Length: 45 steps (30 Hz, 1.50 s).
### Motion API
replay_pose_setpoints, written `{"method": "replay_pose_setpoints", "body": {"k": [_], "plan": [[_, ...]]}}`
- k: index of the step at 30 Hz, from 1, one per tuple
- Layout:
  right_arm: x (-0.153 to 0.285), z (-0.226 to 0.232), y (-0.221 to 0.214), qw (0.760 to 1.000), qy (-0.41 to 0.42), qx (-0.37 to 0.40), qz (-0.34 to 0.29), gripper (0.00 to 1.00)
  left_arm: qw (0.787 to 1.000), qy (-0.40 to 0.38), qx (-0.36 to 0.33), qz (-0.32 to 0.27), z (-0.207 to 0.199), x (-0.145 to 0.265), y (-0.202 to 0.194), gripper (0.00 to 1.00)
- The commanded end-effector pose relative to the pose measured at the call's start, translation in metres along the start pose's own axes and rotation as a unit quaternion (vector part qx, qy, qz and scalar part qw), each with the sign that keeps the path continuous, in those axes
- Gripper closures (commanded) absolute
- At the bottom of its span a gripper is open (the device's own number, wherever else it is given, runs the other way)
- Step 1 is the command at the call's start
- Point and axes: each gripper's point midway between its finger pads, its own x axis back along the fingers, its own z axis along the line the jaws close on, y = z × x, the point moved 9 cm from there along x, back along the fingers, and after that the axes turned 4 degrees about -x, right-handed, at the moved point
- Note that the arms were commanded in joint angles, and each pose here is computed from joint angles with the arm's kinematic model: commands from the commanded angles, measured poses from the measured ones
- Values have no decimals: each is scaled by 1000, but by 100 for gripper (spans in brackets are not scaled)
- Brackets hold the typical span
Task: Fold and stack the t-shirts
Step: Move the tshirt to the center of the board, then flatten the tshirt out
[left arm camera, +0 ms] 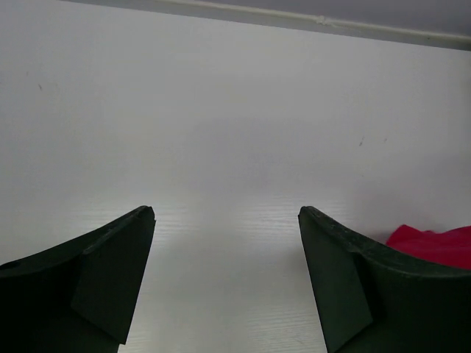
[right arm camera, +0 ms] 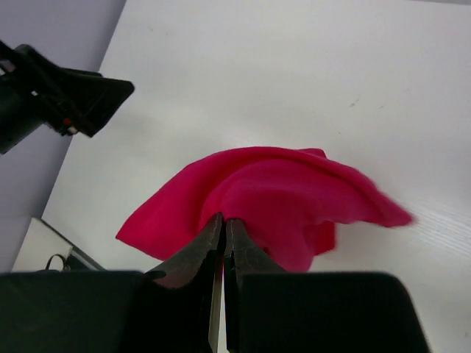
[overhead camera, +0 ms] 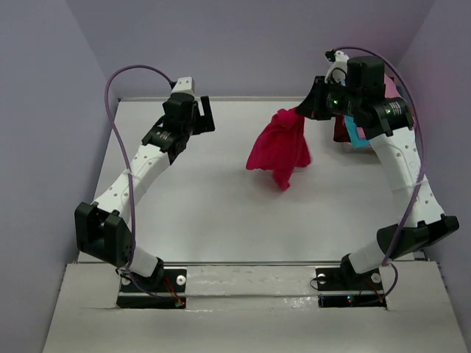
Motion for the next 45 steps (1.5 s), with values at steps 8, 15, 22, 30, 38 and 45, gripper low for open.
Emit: {"method": "replay_pose_setpoints", "body": {"k": [8,15,22,30,38,45], "plan": [[-25,9,-17,998,26,17,46,93,999,23,11,-40,6,12,7,8],[-73,-19,-52,993,-22,-16,115,35,999,24,11,-37,7,10,3,8],[-116,-21,-85,982,-31,-28,182,21,1000,24,10,-2,4,2,-14,8],[-175,13,-140,964,-7,-15,266,30,996,14,48,75,7,-1,-64,8],[-195,26,-166,956,-7,-9,294,32,988,6,72,134,9,5,-108,8],[-211,33,-178,950,5,-11,312,34,986,-6,82,143,6,1,-111,8]]}}
